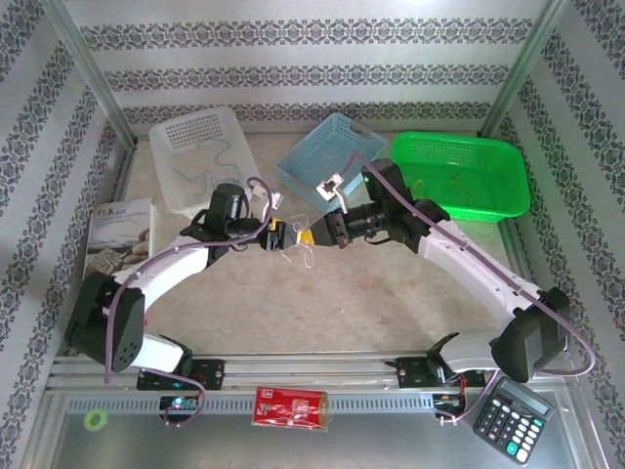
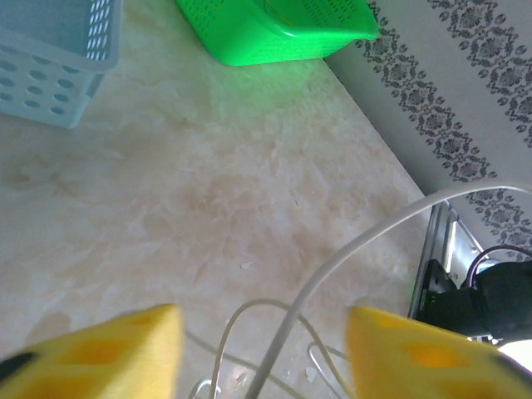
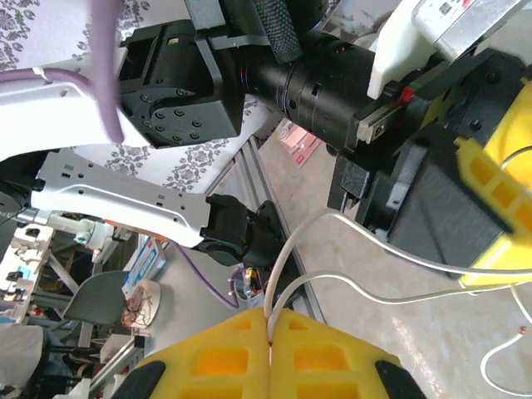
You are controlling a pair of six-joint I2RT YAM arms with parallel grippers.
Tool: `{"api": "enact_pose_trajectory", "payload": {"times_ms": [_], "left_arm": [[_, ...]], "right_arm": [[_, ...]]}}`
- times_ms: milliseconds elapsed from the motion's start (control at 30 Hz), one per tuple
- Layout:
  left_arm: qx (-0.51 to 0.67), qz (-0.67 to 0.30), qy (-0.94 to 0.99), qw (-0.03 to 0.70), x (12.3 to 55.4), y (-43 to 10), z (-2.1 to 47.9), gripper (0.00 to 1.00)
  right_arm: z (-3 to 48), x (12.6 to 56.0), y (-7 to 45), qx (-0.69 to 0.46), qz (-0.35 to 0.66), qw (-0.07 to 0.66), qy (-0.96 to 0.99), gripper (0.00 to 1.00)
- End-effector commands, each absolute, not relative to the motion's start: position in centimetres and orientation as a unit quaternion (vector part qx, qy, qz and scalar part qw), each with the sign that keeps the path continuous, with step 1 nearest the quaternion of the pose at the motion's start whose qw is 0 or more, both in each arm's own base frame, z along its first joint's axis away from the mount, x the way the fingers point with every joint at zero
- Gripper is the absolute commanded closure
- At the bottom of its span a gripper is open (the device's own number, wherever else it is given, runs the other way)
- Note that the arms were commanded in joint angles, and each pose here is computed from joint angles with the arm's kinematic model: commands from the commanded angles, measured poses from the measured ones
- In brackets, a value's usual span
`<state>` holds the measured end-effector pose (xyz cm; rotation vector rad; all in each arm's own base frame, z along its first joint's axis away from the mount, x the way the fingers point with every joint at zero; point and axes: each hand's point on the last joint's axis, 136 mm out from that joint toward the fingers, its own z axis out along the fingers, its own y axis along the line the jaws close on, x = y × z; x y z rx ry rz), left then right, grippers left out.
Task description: Untangle the cables
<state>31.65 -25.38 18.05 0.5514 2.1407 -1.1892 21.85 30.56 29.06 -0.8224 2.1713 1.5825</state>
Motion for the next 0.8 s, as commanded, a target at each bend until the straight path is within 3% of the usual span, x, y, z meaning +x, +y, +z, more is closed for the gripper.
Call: {"api": "enact_pose_trajectory", "payload": {"times_ms": [0,33,67,167,200,267,300,400,767], "left_arm": [[0.221,-0.473,0.777,0.352,33.1,-26.1,21.5,0.80],[0.215,-0.467,0.779,0.358,33.4,-26.0,21.6,0.95],[0.205,-0.459,0.783,0.368,33.7,-25.7,21.8,1.00],[0.181,-0.440,0.785,0.396,34.4,-24.8,22.7,1.00],[0.174,-0.436,0.785,0.405,34.6,-24.6,23.0,1.00],[0.168,-0.435,0.781,0.416,34.7,-24.3,23.7,1.00],[0.168,-0.435,0.779,0.419,34.6,-24.3,24.1,1.00],[0.169,-0.436,0.776,0.423,34.5,-24.3,24.9,1.00],[0.165,-0.441,0.770,0.431,34.3,-24.2,25.9,1.00]], "right_arm": [[29.0,22.0,29.8,-0.293,0.558,0.176,0.756,1.00],[28.3,22.2,29.5,-0.285,0.554,0.176,0.762,1.00],[27.2,22.5,29.1,-0.276,0.548,0.175,0.770,1.00],[22.5,23.3,27.7,-0.239,0.519,0.162,0.804,1.00],[20.6,23.4,27.3,-0.228,0.506,0.152,0.818,0.94],[17.5,23.6,26.7,-0.210,0.488,0.138,0.836,0.65],[16.1,23.7,26.3,-0.201,0.479,0.133,0.844,0.56],[14.2,24.2,25.3,-0.178,0.458,0.137,0.860,0.44],[20.9,26.0,24.6,-0.145,0.468,0.247,0.836,0.40]]}}
